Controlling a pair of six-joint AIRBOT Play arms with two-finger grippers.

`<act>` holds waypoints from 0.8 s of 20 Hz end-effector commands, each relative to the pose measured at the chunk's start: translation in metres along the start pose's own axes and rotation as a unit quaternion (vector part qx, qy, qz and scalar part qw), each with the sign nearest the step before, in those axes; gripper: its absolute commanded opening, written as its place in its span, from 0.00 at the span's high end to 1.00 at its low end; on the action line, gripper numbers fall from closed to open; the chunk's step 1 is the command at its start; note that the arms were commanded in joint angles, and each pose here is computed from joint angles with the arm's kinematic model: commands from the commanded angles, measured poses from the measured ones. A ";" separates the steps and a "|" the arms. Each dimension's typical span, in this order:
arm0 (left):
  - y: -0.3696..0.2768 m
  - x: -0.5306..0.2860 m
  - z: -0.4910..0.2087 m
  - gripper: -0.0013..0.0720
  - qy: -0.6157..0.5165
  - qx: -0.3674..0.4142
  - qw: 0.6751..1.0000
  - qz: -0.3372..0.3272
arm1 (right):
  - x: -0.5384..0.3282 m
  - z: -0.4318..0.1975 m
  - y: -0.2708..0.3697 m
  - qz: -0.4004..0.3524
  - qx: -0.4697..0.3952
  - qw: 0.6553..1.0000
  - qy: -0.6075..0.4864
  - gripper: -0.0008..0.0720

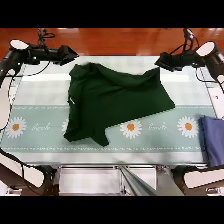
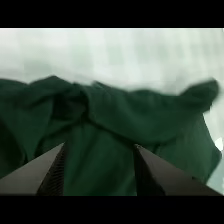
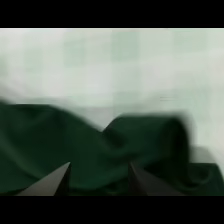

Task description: Fold the shirts.

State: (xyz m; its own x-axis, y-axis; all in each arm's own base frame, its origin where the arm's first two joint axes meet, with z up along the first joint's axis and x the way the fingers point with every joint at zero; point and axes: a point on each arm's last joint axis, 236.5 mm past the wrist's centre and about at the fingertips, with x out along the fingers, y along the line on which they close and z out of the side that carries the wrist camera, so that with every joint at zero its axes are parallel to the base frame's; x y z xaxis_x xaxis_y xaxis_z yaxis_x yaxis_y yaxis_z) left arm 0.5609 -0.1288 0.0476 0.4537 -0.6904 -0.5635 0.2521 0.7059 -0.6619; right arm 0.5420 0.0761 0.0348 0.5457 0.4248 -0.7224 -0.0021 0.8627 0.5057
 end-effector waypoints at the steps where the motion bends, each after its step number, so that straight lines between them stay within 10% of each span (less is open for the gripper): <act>1: 0.036 -0.036 -0.039 0.29 0.100 -0.043 0.990 0.087 | -0.025 0.004 -0.009 0.028 0.021 0.999 0.031 0.41; 7: 0.048 -0.146 -0.191 0.29 0.224 -0.132 0.955 0.145 | -0.094 -0.102 -0.088 -0.021 0.123 0.982 0.140 0.41; 16: 0.044 -0.156 -0.365 0.29 0.095 -0.360 0.916 0.150 | -0.080 -0.217 -0.047 0.077 0.172 0.975 0.119 0.41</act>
State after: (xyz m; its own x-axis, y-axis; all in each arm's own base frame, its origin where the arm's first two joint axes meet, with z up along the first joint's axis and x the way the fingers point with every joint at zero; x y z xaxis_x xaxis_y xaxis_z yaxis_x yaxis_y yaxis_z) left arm 0.2104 -0.0278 -0.0575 0.1804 -0.5030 -0.8452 -0.4468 0.7236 -0.5260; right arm 0.3343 0.0460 -0.0310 0.3443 0.5919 -0.7287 0.2553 0.6879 0.6794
